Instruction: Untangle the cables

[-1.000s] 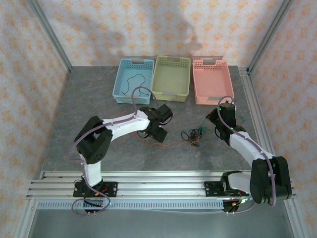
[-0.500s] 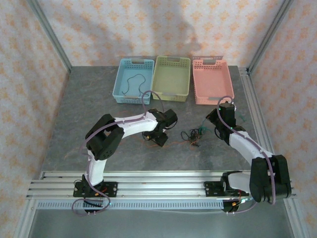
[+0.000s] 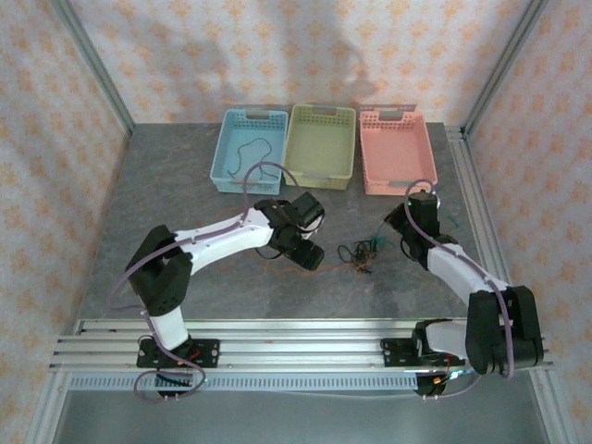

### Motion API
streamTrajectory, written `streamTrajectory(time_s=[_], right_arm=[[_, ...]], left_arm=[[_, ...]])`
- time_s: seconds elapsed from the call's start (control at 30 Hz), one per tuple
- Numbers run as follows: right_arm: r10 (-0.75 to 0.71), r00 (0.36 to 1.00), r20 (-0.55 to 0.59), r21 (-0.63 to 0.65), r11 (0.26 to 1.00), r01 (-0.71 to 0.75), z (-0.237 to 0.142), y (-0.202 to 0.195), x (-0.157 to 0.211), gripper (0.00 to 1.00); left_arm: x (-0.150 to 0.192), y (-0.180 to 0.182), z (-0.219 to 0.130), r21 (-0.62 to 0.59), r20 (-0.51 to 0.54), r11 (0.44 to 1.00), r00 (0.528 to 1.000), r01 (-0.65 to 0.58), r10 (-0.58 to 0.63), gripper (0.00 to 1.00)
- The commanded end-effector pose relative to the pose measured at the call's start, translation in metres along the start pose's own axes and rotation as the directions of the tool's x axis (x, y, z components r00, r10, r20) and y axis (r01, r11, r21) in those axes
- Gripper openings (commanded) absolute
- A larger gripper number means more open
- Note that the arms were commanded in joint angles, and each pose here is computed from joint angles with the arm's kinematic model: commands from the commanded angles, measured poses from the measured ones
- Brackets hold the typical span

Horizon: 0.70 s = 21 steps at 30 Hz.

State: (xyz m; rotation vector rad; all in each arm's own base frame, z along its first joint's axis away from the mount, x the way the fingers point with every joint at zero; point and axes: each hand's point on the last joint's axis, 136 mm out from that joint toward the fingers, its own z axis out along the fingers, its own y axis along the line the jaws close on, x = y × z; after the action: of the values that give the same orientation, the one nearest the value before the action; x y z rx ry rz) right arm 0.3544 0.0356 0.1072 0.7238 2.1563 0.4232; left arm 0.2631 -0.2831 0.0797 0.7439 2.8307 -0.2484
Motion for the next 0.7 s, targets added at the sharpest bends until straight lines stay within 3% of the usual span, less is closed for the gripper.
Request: streamTrajectory(time_s=[0.0, 0.13, 0.47, 0.67], right_arm=[[0.007, 1.0, 0.027, 0.006, 1.0, -0.007, 0.001, 0.001, -0.006, 0.0], [0.007, 1.0, 0.025, 0.008, 1.0, -0.007, 0.001, 0.0, -0.005, 0.0], [0.007, 1.0, 0.02, 0.013, 1.0, -0.007, 0.003, 0.0, -0.004, 0.0], [0.006, 1.0, 0.017, 0.014, 1.0, -0.006, 0.003, 0.0, -0.004, 0.0]], left_arm=[[0.02, 0.023, 0.024, -0.146, -0.105, 0.989, 0.994, -0.015, 0.0, 0.84], [0.026, 0.018, 0.032, -0.133, -0.137, 0.991, 0.991, -0.032, 0.013, 0.83], [0.029, 0.015, 0.034, -0.14, -0.148, 0.989, 0.989, -0.05, 0.029, 0.63], [0.024, 0.005, 0.02, -0.075, -0.101, 0.996, 0.994, -0.042, 0.034, 0.77]])
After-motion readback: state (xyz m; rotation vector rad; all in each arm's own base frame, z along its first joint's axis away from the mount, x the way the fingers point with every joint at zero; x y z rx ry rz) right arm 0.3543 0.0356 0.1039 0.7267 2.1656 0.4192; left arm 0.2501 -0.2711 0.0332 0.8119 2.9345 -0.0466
